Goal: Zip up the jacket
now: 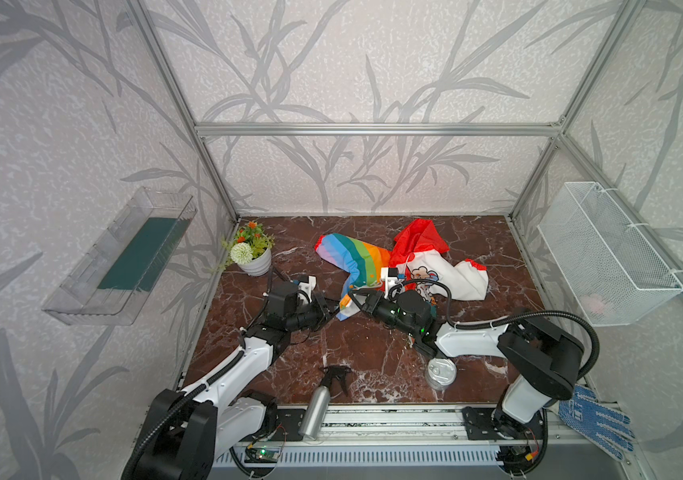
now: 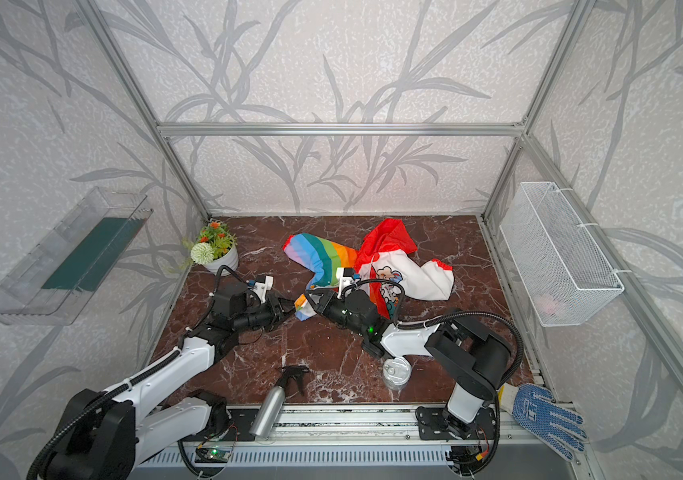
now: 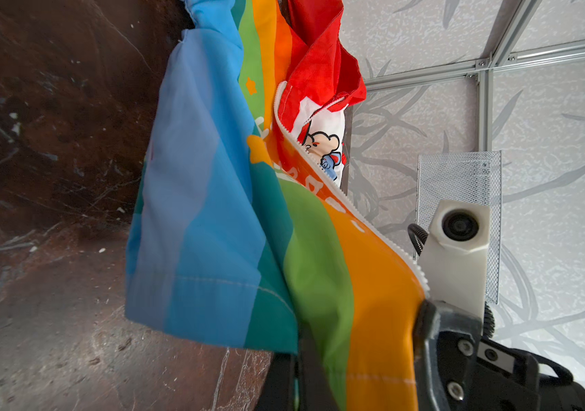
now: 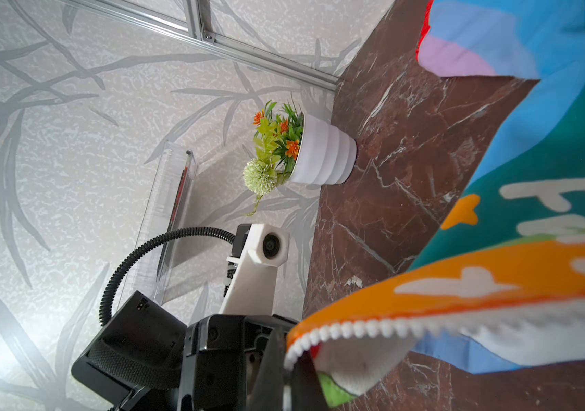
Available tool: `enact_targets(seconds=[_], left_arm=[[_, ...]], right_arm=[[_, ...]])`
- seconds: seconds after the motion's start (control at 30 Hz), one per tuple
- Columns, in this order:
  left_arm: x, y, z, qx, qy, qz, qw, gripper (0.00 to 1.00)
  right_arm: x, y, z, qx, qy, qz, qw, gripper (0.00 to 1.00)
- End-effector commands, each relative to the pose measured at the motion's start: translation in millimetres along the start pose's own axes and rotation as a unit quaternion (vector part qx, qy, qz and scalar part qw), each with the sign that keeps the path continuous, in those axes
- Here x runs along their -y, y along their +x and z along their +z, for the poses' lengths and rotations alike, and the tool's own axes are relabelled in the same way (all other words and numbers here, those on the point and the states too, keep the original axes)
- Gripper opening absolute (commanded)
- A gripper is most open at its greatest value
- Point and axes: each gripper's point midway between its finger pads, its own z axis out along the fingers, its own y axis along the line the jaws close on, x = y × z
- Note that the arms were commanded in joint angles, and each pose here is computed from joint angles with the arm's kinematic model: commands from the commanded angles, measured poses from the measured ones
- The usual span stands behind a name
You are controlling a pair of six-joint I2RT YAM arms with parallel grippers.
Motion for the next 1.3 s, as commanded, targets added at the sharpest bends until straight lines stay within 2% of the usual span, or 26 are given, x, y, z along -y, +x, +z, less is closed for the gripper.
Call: enact_targets(seconds=[0.0, 0.27, 0.47, 0.57, 0.7, 0.77, 1.03, 1.27], left_arm=[[21.7, -3.5, -4.7, -0.001, 0.022, 0.031, 0.999, 0.00], [22.0, -7.6, -10.5, 0.020, 0.012, 0.038, 0.999, 0.00], [24.3, -13.2, -13.2, 0.044, 0.023, 0.034, 0.998, 0.01], [24.5, -12.0, -13.0, 0.040, 0.024, 0.033, 0.998, 0.09], [23.6, -12.5, -13.5, 0.043, 0.021, 0.035, 0.998, 0.34], [23.8, -12.2, -13.2, 0.040, 0.019, 0.035, 0.998, 0.40], [24.4, -14.5, -15.4, 0.050, 0.017, 0.037, 0.998, 0.55], [22.2, -10.8, -17.3, 0.048, 0.019, 0.035, 0.998, 0.56]], right_arm=[[11.5, 9.7, 11.3, -0.029, 0.007, 0.011, 1.000, 0.00], [26.5, 14.2, 12.8, -0.035, 0.035, 0.020, 0.999, 0.00], [21.7, 17.2, 17.2, -0.045, 0.025, 0.024, 0.998, 0.00], [18.3, 17.3, 21.1, -0.048, 0.018, 0.026, 0.998, 0.00], [19.2, 16.3, 20.8, -0.048, 0.021, 0.026, 0.998, 0.00], [20.3, 17.0, 20.4, -0.049, 0.023, 0.027, 0.998, 0.00], [19.4, 20.5, 18.8, -0.065, 0.040, 0.013, 0.997, 0.00], [23.0, 20.4, 22.0, -0.068, 0.043, 0.023, 0.996, 0.00]])
